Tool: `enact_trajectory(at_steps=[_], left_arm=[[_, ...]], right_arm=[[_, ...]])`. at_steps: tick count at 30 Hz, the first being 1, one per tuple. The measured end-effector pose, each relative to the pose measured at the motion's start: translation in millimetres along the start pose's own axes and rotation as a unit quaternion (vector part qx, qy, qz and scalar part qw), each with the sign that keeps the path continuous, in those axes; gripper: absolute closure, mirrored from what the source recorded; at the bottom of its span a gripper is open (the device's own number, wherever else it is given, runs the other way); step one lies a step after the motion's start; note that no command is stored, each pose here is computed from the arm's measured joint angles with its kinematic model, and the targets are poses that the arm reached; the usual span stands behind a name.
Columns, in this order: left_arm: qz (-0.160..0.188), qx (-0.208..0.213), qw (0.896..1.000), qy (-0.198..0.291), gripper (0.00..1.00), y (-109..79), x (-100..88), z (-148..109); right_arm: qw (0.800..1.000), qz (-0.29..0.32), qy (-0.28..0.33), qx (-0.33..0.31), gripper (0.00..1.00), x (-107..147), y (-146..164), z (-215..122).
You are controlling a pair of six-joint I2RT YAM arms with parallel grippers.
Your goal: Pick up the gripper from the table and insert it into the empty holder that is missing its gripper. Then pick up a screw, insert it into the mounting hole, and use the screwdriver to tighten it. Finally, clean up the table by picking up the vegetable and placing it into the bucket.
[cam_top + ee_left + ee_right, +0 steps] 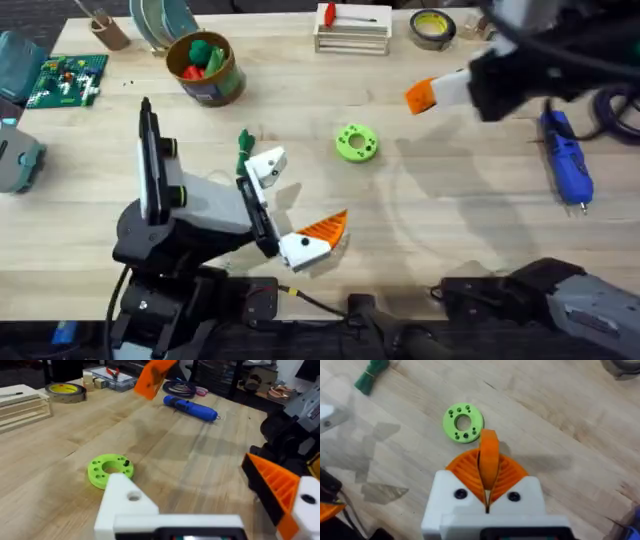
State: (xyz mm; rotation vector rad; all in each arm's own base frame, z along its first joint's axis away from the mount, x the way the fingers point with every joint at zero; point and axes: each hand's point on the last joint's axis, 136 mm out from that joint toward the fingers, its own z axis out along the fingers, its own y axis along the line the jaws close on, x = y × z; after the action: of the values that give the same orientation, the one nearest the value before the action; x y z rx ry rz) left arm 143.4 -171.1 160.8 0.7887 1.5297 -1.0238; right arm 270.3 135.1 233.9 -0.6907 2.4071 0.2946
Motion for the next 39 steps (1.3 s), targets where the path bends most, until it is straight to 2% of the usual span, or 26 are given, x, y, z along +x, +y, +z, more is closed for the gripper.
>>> enact_trajectory(at_steps=[7,11,15,20,23,27,29,34,39], left_arm=[[0.000,0.000,1.000,0.000,0.008,0.0,0.1,0],[0.000,0.000,1.000,0.000,0.008,0.0,0.1,0],[0.000,0.000,1.000,0.000,0.008,0.0,0.1,0],[0.000,0.000,1.000,0.000,0.008,0.0,0.0,0],[0.000,0.000,1.000,0.000,0.007,0.0,0.0,0],[0.000,0.000,1.000,0.000,0.007,0.0,0.0,0],[0.000,0.000,1.000,0.000,0.007,0.0,0.0,0],[0.000,0.000,1.000,0.000,0.007,0.0,0.0,0],[-0.003,0.000,1.000,0.000,0.007,0.0,0.0,0]], right_arm=[[0.998,0.007,-0.068,0.008,0.993,-1,8,-50],[0.996,0.025,-0.079,0.006,0.993,5,11,-65],[0.995,0.056,-0.083,-0.011,0.993,12,17,-62],[0.987,0.087,-0.112,-0.075,0.994,13,34,-40],[0.975,0.114,-0.135,-0.133,0.994,7,49,-24],[0.949,0.153,-0.144,-0.234,0.994,3,74,-5],[0.936,0.173,-0.127,-0.279,0.994,7,85,5],[0.904,0.227,-0.041,-0.359,0.994,27,106,27],[0.876,0.238,-0.011,-0.419,0.994,23,119,34]])
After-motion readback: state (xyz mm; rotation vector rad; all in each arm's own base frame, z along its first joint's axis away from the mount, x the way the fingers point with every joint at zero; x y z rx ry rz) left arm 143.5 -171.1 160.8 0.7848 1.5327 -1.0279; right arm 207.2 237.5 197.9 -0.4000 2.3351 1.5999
